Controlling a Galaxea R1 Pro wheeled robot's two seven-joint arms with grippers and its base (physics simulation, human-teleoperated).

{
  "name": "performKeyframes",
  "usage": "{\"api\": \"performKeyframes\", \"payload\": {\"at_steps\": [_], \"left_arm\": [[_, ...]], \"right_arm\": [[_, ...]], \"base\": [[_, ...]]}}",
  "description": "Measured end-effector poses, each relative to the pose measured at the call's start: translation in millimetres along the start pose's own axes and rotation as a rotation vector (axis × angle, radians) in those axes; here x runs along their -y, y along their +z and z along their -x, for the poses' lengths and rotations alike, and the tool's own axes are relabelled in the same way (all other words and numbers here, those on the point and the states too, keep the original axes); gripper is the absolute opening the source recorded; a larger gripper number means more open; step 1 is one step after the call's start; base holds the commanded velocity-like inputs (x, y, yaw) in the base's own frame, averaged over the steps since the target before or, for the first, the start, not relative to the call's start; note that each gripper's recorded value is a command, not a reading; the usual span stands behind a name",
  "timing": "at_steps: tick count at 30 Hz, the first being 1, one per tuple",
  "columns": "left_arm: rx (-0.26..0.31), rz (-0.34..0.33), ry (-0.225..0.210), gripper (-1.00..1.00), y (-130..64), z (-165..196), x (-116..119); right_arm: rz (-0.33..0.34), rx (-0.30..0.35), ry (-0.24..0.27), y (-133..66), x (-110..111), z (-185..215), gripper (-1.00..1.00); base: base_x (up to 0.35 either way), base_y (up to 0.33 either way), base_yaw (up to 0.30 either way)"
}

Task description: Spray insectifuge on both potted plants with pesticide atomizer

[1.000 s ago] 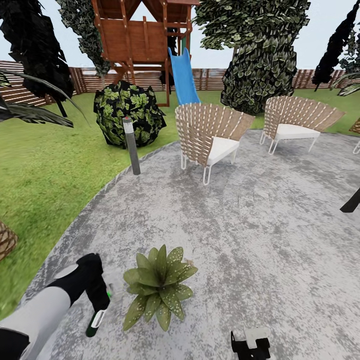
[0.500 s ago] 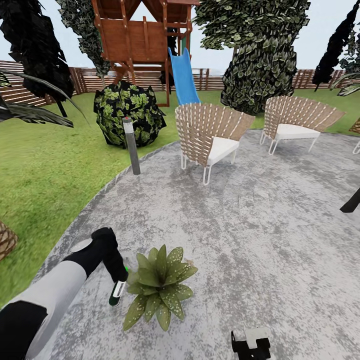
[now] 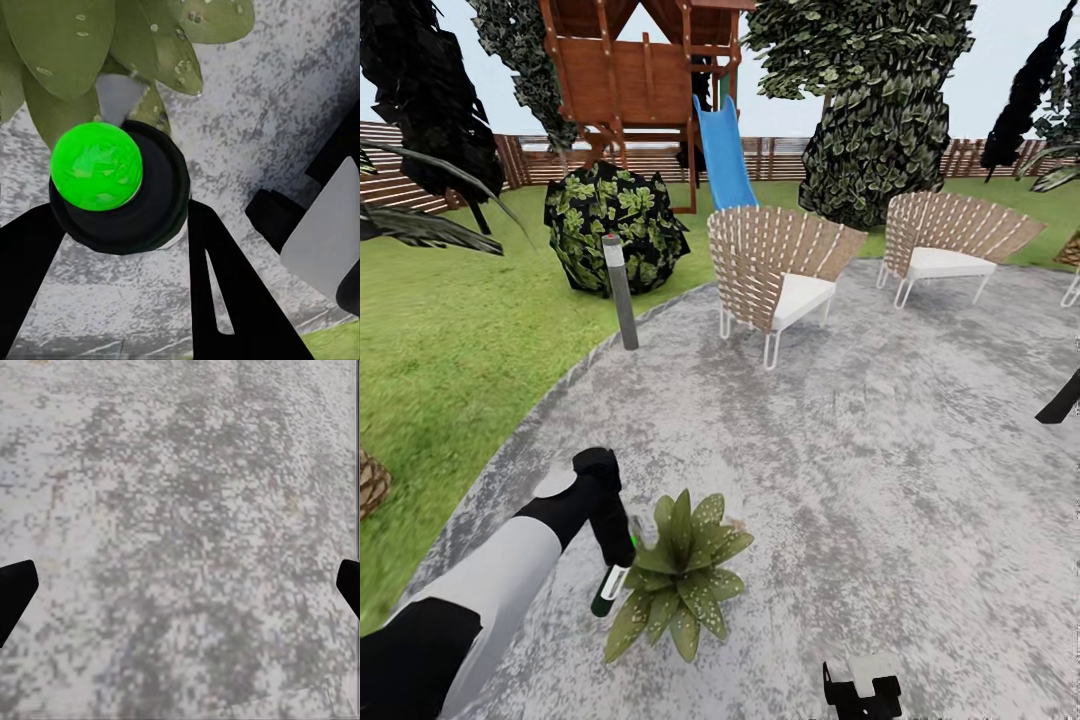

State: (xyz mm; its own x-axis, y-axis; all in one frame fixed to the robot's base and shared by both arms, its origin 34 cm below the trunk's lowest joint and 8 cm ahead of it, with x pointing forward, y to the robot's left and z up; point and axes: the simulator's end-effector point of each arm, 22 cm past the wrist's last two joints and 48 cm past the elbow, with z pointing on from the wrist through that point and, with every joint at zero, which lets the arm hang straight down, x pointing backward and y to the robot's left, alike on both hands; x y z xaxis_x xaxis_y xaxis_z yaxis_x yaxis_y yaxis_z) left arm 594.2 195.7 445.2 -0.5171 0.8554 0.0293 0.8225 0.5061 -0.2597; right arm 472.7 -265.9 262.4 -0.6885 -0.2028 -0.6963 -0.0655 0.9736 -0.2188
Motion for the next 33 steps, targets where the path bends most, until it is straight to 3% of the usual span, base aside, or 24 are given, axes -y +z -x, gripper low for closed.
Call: {"api": "performKeyframes", "payload": {"at_steps": [9,18,25,29,33], "left_arm": [[-0.067,0.037,-0.008,-1.00,5.3,-23,-10],[-0.073,0.028,-0.003,-1.00,9.1,-21,-6],[-0.092,0.044,-0.025,-1.00,8.0,-44,-21],[-0.076,0.060,-0.005,-1.00,5.4,-31,-19],[-0.048,0.124,0.022,-1.00,-1.3,-4,-23]], "right_arm": [[0.000,0.001,0.000,-0.1,0,0,1.00],[-0.001,0.000,-0.001,0.0,0,0,1.00],[-0.001,0.000,0.000,0.0,0,0,1.00],[-0.002,0.000,0.000,0.0,1,0,1.00],[-0.002,0.000,-0.001,0.1,1,0,1.00]], "base": [[0.010,0.009,-0.132],[0.136,0.097,-0.001],[0.001,0.000,0.000],[0.000,0.000,0.000],[0.000,0.000,0.000]]}}
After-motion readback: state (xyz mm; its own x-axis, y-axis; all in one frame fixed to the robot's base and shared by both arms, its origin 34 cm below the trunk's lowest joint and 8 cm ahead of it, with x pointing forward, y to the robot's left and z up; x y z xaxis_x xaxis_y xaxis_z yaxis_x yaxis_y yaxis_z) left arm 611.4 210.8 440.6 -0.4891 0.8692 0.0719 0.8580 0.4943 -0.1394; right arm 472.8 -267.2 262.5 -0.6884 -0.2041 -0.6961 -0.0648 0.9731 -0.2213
